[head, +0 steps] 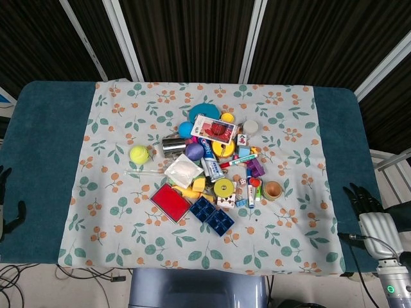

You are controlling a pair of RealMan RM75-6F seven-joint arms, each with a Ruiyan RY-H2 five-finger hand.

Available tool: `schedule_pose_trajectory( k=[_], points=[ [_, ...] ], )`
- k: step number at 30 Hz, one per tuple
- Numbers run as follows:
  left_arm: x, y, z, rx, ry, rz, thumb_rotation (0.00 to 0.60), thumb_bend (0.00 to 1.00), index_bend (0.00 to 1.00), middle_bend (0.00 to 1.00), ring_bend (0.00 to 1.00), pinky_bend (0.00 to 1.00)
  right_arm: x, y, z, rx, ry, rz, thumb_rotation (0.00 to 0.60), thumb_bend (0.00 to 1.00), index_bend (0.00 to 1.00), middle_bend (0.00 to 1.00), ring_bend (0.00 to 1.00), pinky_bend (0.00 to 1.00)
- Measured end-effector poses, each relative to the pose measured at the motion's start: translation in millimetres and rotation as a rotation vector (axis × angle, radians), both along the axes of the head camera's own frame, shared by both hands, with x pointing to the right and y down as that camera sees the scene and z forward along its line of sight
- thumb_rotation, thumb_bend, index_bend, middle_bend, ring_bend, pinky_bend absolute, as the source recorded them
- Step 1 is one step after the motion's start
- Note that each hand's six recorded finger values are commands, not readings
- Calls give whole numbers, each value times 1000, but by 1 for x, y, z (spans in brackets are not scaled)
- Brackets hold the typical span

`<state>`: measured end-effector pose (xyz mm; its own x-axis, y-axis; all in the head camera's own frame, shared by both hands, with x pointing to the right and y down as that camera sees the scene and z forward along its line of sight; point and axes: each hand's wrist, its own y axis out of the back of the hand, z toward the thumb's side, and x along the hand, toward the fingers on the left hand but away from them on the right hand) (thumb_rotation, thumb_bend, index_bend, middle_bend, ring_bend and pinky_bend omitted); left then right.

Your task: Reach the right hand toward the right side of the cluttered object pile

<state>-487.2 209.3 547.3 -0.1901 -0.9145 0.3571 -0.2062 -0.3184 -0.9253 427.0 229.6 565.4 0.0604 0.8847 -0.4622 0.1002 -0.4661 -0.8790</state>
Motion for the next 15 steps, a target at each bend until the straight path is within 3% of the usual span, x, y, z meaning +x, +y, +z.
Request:
schedule_pose_trajectory(
  k=[9, 15],
  points=[
    [-2, 1, 1, -12, 11, -15, 600, 509, 31, 0, 0, 9, -35, -40, 24, -197, -51, -102, 600, 148, 47, 93, 45, 189],
    [-5, 1, 0, -12, 14, -27, 600, 509, 31, 0, 0, 9, -71, -77, 45, -310, -51, -155, 600, 147, 76, 122, 59, 189]
  ],
)
